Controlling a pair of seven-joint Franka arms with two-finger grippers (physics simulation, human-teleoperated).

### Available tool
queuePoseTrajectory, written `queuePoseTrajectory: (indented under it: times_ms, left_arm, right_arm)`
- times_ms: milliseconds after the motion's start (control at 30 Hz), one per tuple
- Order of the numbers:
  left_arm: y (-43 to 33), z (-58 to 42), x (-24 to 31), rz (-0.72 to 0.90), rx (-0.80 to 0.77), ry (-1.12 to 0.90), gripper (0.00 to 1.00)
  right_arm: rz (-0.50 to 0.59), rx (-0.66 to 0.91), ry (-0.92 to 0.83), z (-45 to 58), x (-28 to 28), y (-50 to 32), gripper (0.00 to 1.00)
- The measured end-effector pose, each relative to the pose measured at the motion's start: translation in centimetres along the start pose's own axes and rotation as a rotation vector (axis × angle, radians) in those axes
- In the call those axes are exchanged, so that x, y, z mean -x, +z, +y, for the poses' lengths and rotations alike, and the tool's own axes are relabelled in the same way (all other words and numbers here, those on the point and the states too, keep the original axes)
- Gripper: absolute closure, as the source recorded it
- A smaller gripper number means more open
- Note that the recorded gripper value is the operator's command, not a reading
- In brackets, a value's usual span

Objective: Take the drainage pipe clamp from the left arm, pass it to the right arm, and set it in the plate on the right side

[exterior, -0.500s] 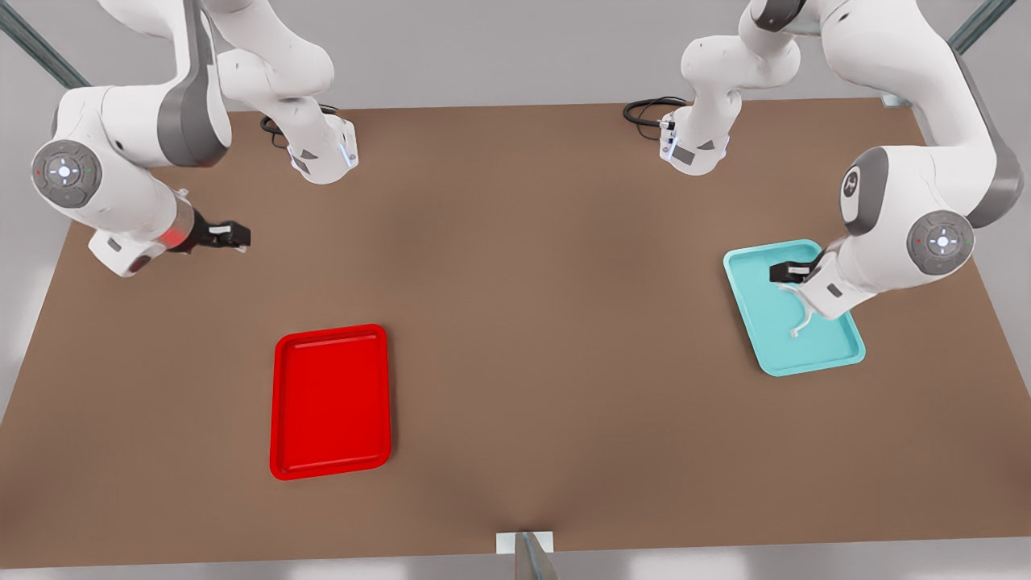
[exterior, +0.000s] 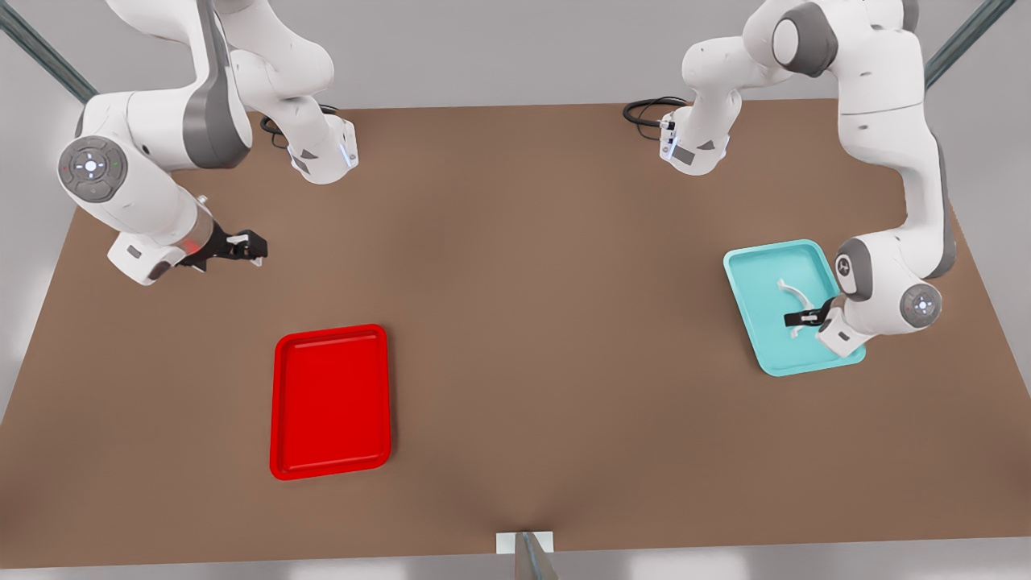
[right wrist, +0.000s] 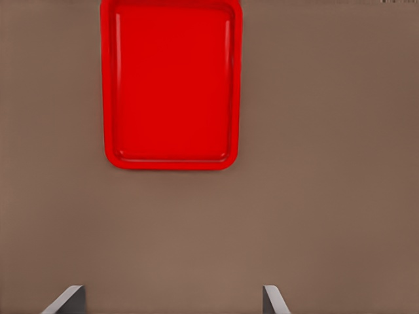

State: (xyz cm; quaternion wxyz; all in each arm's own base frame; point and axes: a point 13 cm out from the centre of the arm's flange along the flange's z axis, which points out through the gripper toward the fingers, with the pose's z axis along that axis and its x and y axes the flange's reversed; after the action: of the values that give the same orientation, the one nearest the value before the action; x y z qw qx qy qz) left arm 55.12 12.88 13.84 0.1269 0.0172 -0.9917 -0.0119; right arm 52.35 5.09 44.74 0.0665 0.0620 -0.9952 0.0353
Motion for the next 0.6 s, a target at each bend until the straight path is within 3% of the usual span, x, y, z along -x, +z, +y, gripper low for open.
queuePoseTrajectory:
  times_ms: [267, 600]
  left_arm:
    - [5.0, 3.5, 1.3, -0.1, 0.022, 0.219, 0.0]
    - [8.5, 6.3, 0.0, -0.082, 0.069, 0.447, 0.0]
  right_arm:
    - [0.005, 0.001, -0.01, 0.3, 0.0, 0.5, 0.0]
    - [0.012, 0.006, -0.013, 0.3, 0.1, 0.9, 0.0]
